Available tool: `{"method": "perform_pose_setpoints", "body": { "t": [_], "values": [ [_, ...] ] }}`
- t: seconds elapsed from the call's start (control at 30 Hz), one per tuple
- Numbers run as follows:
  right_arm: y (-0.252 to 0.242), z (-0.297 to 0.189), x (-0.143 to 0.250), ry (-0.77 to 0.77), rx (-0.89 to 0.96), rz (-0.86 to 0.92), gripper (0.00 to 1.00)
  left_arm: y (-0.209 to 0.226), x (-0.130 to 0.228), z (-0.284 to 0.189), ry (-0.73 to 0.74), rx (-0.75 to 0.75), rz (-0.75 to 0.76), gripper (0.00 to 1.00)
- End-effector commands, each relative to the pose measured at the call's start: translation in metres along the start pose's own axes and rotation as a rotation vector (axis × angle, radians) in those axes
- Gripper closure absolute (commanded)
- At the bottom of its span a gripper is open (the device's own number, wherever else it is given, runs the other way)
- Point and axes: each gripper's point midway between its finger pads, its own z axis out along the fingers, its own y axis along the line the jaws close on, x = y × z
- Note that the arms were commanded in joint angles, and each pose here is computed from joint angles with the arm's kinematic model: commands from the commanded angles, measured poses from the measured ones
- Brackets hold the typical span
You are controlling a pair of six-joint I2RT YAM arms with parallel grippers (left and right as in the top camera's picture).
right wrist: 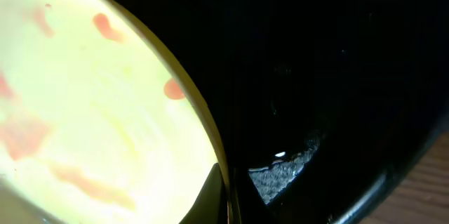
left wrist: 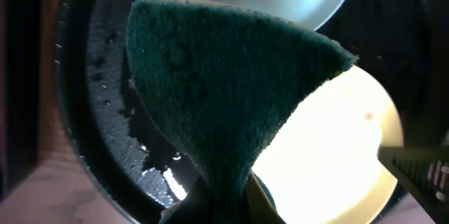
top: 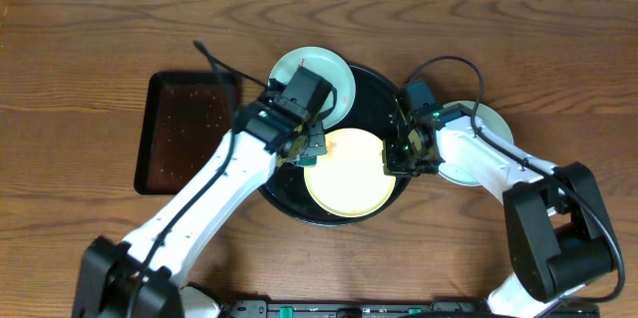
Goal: Clean dirty plates on tray and stack at the side
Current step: 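Scrub the yellow plate with the sponge while right gripper holds rim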
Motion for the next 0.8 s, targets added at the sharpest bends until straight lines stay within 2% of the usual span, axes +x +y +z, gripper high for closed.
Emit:
{"method": "perform_pose_setpoints", "body": {
  "t": [0.0, 0.3, 0.77],
  "values": [
    [0.010, -0.043, -0.025, -0.171, 0.013, -0.074, 0.99, 0.004, -0.005, -0.006, -0.025, -0.009, 0.026, 0.93],
    [-0.014, -0.122, -0.043, -0.453, 0.221, -0.097, 0.99, 0.007, -0.009, -0.006, -0.047, -0.026, 0.025, 0.93],
    [-0.019, -0.174, -0.044, -0.701, 0.657, -0.204, 0.99, 0.007, -0.009, -0.006, -0.046, -0.026, 0.025, 0.93]
  ]
}}
